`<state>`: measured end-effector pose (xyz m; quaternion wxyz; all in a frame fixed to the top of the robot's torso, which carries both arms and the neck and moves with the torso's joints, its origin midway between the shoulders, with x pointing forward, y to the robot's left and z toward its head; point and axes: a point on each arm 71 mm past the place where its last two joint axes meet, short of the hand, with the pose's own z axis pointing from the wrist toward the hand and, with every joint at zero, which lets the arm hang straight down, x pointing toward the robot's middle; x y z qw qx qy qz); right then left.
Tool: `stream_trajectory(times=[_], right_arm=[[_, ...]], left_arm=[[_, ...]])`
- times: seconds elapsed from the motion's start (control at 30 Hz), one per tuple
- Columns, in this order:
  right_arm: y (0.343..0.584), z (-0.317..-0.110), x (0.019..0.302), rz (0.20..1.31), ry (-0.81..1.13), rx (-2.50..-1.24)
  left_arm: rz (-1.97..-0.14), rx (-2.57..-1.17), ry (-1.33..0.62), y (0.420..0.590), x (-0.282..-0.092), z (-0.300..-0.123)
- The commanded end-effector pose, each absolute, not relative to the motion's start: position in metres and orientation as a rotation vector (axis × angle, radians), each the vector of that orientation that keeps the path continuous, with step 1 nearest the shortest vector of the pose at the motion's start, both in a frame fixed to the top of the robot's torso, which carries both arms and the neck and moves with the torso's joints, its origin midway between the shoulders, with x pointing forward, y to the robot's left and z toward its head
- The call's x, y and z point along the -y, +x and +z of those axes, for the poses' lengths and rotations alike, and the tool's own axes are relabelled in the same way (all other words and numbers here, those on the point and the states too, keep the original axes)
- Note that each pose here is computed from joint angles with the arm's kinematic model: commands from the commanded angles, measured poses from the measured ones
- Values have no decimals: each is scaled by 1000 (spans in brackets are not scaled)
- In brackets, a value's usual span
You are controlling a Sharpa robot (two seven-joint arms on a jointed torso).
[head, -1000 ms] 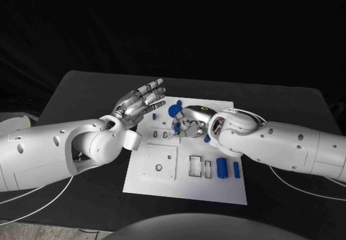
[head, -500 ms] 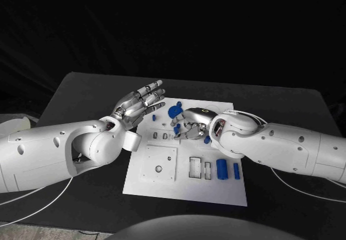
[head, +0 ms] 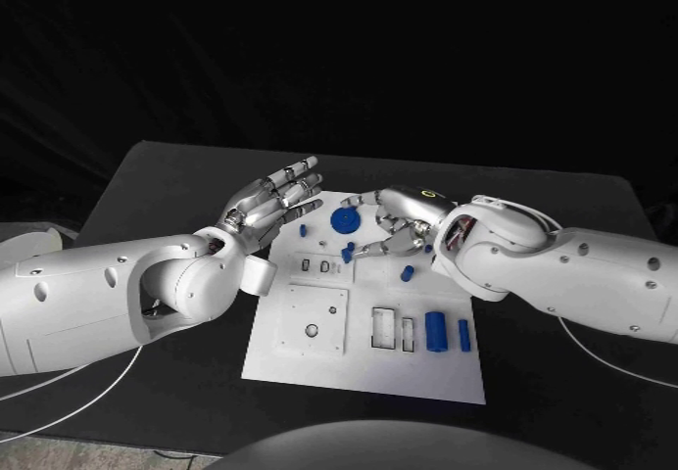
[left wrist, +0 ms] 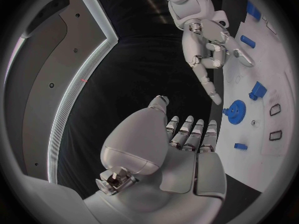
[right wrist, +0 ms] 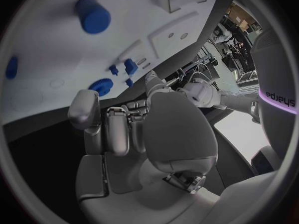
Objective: Assemble the parts on the task board
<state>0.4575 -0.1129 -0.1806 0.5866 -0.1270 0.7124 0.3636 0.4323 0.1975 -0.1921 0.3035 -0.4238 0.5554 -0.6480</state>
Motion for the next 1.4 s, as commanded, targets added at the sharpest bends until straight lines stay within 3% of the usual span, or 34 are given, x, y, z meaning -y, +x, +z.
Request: stream_trajectory(times=[0.03, 0.27, 0.6, 0.67, 0.8, 0.93, 1.4], right_arm=[[456, -158, 122, 891, -208, -1579], [454, -125, 149, 896, -96, -1584], [471, -125, 172, 892, 2, -1586], [473, -126, 176, 892, 15, -1564], [477, -130, 183, 888, 30, -1535], [480, -143, 191, 859, 26, -1587], [475, -184, 214, 803, 34, -1707]], left_arm=[[-1708, -1455, -1111, 431, -198, -190], [-1624, -1416, -1102, 432, -212, -185], [-1412, -1404, -964, 442, -214, -173], [-1343, -1462, -882, 446, -212, -170], [-1158, -1721, -726, 455, -209, -171], [-956, -1955, -644, 469, -207, -174], [-408, -2235, -185, 479, -186, -178]])
